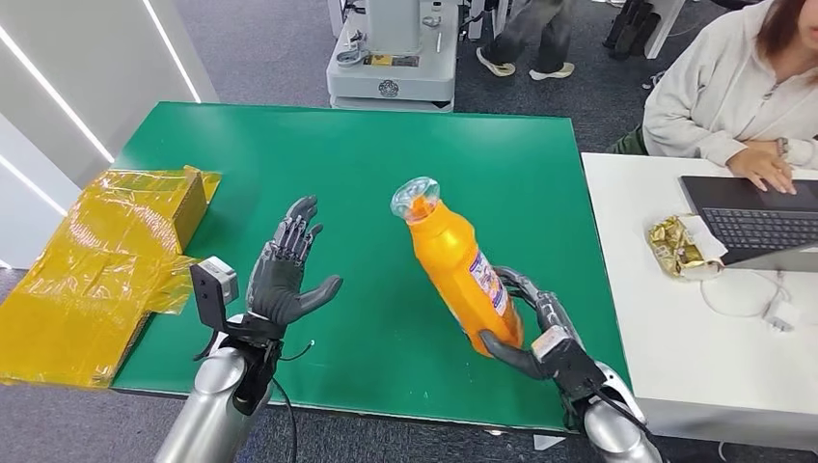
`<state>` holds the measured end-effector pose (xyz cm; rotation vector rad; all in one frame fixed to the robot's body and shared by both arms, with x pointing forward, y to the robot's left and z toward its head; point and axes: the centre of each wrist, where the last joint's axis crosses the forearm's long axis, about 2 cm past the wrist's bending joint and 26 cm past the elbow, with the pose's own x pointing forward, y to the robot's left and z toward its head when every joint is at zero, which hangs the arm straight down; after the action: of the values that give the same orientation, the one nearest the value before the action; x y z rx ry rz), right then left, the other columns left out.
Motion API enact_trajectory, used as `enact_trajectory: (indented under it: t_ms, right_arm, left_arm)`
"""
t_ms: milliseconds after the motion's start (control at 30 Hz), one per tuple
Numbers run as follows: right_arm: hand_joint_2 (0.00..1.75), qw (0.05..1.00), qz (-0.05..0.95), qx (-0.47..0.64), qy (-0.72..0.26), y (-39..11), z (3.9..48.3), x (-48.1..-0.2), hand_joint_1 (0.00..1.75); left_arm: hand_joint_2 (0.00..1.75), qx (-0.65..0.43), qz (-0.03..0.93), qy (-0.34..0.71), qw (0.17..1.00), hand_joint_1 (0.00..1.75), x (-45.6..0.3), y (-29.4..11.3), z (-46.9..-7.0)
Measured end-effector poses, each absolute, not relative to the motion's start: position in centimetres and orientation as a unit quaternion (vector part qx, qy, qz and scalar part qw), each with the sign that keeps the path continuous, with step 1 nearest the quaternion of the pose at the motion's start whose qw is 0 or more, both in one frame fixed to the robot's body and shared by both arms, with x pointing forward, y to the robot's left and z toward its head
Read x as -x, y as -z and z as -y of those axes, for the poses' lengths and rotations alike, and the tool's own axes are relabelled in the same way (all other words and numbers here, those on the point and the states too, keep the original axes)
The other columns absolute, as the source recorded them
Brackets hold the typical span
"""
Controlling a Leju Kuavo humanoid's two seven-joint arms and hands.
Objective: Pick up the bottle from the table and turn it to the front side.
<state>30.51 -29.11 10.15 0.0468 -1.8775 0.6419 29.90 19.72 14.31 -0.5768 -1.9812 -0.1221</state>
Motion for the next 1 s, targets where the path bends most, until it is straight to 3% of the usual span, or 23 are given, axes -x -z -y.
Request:
enact_trajectory:
  t_ms: [300,1000]
  right_arm:
    - [1.75,0.501,0.836,-0.035,-0.22,-12.4,27.4,-32.0,1.75]
    - [1.75,0.501,0.829,-0.05,-0.243,-12.4,24.7,-34.2,1.75]
  left_arm:
    - [1.75,0.256,0.828,0.053,0.495,0.0,-31.2,-15.7,-19.7]
    - [1.75,0.324,0.817,0.099,0.466,0.0,-33.1,-18.3,-18.4]
